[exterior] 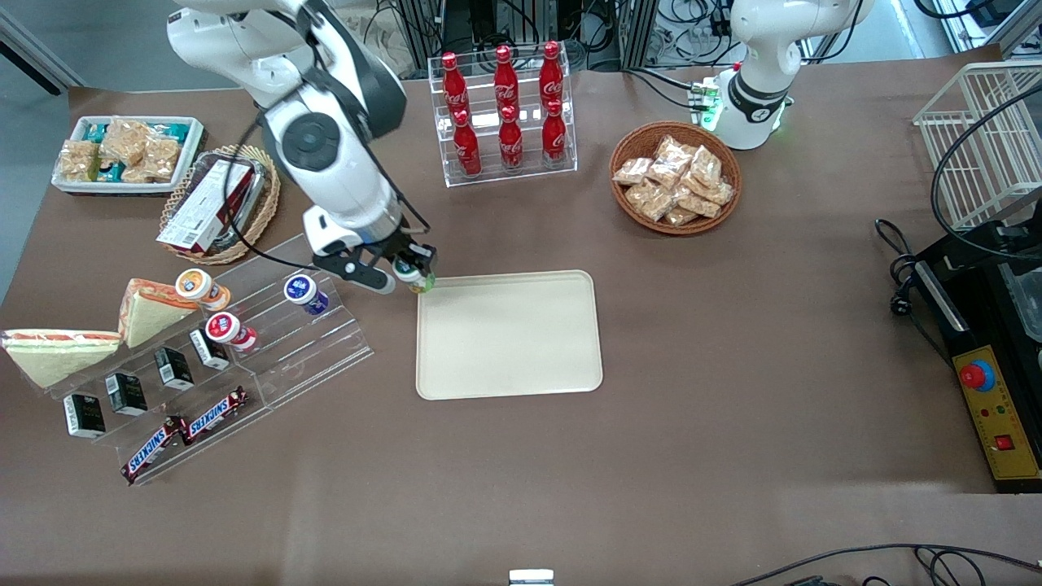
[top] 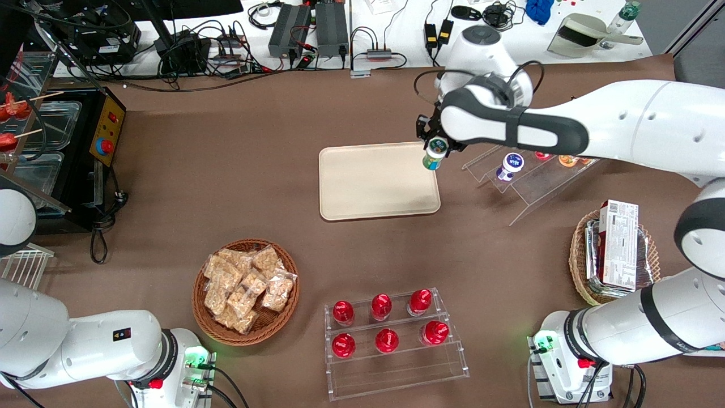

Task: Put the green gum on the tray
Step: 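Lower the green-capped bottle onto the cream tray and open the right gripper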

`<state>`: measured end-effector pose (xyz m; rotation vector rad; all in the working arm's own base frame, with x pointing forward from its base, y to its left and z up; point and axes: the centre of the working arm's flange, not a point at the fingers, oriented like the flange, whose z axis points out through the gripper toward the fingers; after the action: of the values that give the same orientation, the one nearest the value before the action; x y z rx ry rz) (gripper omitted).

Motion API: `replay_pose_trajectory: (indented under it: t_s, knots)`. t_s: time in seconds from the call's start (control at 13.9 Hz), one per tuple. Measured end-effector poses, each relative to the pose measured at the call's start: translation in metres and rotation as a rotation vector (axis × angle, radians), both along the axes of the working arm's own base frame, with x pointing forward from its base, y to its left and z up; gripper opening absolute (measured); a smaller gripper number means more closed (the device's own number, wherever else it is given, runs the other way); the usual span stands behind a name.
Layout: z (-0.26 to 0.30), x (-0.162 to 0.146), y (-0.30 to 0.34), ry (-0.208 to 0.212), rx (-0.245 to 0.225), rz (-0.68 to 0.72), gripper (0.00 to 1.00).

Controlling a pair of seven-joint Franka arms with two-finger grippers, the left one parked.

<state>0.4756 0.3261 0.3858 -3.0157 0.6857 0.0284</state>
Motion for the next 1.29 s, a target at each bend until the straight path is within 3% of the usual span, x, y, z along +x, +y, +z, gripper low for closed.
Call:
replay_pose_trajectory:
  t_s: [0.14,0.5,1.08,1.22,1.29]
  knots:
    - [-0.036,-0.003,0.012,0.006,-0.003,-0.009,0.59]
    - [-0.099,-0.007,0.012,0.004,0.043,-0.034,0.59]
    - [-0.139,-0.021,0.005,-0.007,0.050,-0.026,0.59]
    - [-0.145,-0.019,0.002,-0.009,0.053,-0.033,0.63]
    - [-0.146,-0.018,0.001,-0.011,0.054,-0.040,0.71]
